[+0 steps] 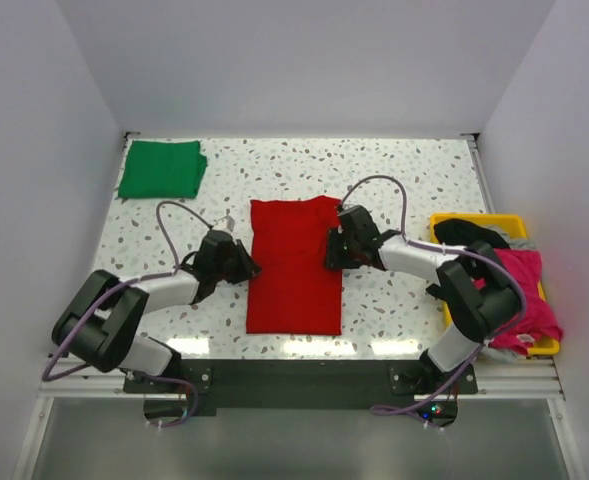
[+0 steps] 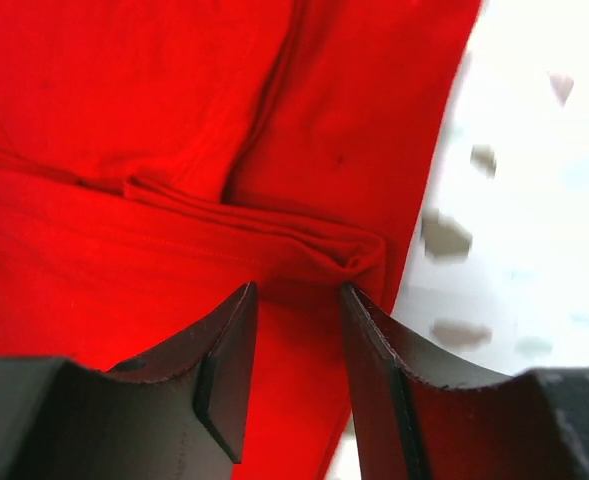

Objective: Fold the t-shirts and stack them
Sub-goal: Fold the tshirt

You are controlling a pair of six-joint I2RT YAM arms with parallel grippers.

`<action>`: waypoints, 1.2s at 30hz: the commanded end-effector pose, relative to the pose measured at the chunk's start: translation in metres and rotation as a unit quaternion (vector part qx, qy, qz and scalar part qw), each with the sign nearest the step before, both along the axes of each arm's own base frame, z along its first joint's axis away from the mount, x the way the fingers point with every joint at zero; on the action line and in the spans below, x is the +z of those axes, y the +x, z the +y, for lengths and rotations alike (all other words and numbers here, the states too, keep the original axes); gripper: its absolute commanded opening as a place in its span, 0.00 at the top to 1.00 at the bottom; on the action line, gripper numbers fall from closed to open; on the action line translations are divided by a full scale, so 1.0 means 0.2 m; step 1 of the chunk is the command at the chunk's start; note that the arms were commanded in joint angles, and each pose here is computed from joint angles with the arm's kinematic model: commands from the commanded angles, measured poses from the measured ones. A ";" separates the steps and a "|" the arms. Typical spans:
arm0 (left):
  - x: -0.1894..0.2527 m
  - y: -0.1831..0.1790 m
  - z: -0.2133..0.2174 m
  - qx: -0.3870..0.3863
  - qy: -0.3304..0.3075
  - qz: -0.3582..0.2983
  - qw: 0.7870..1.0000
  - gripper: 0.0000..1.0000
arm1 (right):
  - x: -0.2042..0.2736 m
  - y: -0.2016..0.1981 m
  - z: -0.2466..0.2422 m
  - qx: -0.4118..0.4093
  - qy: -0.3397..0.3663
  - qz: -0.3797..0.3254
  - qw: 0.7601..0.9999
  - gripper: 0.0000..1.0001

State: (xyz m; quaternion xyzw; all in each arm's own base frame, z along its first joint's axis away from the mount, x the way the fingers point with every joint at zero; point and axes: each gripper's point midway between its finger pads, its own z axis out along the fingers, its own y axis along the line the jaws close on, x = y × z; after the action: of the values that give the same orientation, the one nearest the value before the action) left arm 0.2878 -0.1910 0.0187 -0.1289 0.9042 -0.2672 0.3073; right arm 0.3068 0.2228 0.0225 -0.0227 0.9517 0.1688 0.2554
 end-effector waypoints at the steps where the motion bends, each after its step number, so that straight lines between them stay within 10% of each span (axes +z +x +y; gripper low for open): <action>1: -0.01 -0.08 0.09 0.032 0.016 0.006 0.999 0.80 | -0.09 -0.21 -0.13 0.000 -0.032 0.056 0.998 0.57; 16: 0.30 0.20 0.09 0.046 0.034 -0.060 0.997 0.75 | 0.60 0.35 0.25 0.084 0.032 -0.110 0.990 0.48; 36: 0.05 0.41 -0.02 0.002 0.053 -0.013 0.999 0.80 | 0.40 0.90 0.86 0.171 0.081 -0.149 0.971 0.48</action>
State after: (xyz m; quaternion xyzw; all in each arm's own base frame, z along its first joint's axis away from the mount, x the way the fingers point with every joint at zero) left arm 0.3519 -0.1946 0.0202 -0.1182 0.9186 -0.2221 0.3046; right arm 0.4806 0.3725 0.0782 -0.1661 0.8884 0.2679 0.3338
